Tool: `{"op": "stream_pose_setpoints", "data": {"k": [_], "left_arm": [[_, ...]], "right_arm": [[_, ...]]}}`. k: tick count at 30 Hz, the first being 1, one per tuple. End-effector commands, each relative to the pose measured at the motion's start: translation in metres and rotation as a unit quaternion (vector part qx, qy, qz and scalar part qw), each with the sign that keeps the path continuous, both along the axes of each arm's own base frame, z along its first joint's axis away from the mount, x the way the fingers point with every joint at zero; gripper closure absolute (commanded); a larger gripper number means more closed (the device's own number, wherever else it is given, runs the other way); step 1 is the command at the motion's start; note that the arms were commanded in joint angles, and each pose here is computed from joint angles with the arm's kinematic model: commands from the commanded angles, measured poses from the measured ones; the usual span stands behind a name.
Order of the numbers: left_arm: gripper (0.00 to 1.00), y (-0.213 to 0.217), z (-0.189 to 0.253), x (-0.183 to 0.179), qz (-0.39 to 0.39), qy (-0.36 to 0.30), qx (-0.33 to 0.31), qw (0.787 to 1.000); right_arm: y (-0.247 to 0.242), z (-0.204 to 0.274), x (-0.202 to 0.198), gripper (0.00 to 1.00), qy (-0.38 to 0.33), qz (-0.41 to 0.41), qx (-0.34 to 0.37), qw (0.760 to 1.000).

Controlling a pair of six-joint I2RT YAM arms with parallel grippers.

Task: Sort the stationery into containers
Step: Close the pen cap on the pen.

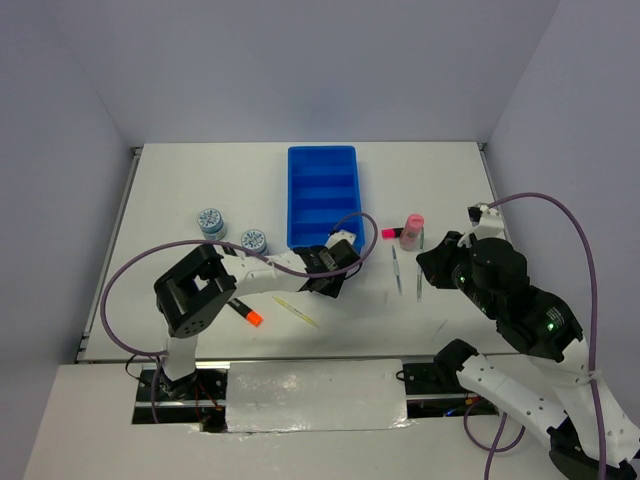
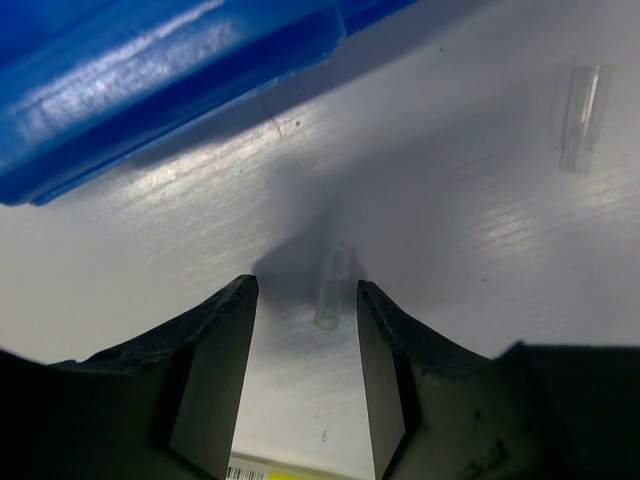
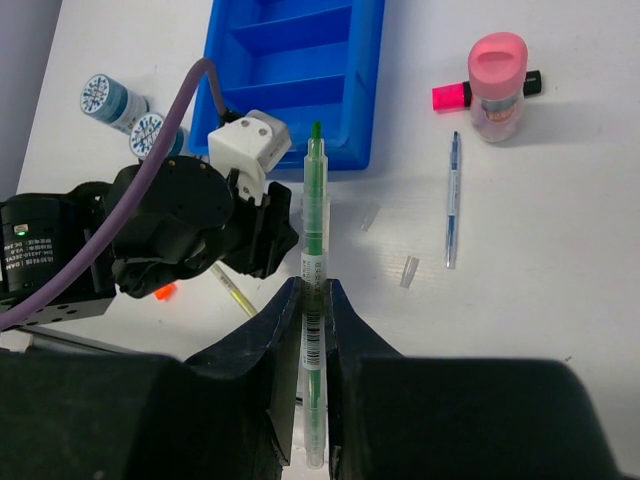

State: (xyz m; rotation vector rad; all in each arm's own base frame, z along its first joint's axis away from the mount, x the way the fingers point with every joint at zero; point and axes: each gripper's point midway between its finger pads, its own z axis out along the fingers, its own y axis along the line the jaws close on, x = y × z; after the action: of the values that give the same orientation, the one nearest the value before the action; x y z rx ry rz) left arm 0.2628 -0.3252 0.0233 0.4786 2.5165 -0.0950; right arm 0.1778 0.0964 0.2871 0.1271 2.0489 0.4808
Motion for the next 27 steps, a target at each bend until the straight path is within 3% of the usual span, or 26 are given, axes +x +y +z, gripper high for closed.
{"op": "stream_pose_setpoints", "data": {"k": [1, 7, 13, 15, 17, 20, 27], "left_arm": [[0.43, -0.006, -0.005, -0.001, -0.008, 0.004, -0.012, 1.0], [0.48, -0.004, -0.015, -0.006, -0.012, 0.017, -0.009, 1.0], [0.6, 0.0, -0.021, -0.012, -0.012, 0.025, -0.006, 1.0], [0.66, 0.001, -0.024, -0.014, -0.013, 0.028, -0.006, 1.0], [0.84, 0.002, -0.024, -0.014, -0.01, 0.03, -0.006, 0.999], [0.97, 0.001, -0.018, -0.017, -0.01, 0.029, -0.007, 1.0], [1.0, -0.005, 0.064, -0.012, -0.006, -0.019, -0.066, 0.998]], "right_arm": [[0.006, 0.006, 0.006, 1.0, -0.016, 0.007, 0.005, 1.0], [0.009, 0.004, 0.006, 1.0, -0.015, 0.013, 0.009, 1.0], [0.008, 0.006, 0.004, 1.0, -0.018, 0.014, 0.013, 1.0], [0.01, 0.006, 0.004, 1.0, -0.019, 0.018, 0.015, 1.0], [0.012, 0.004, 0.004, 1.0, -0.017, 0.023, 0.016, 0.999], [0.015, 0.0, 0.005, 1.0, -0.015, 0.029, 0.015, 0.999], [0.039, 0.009, -0.001, 1.0, -0.051, 0.1, 0.049, 0.992]]}}
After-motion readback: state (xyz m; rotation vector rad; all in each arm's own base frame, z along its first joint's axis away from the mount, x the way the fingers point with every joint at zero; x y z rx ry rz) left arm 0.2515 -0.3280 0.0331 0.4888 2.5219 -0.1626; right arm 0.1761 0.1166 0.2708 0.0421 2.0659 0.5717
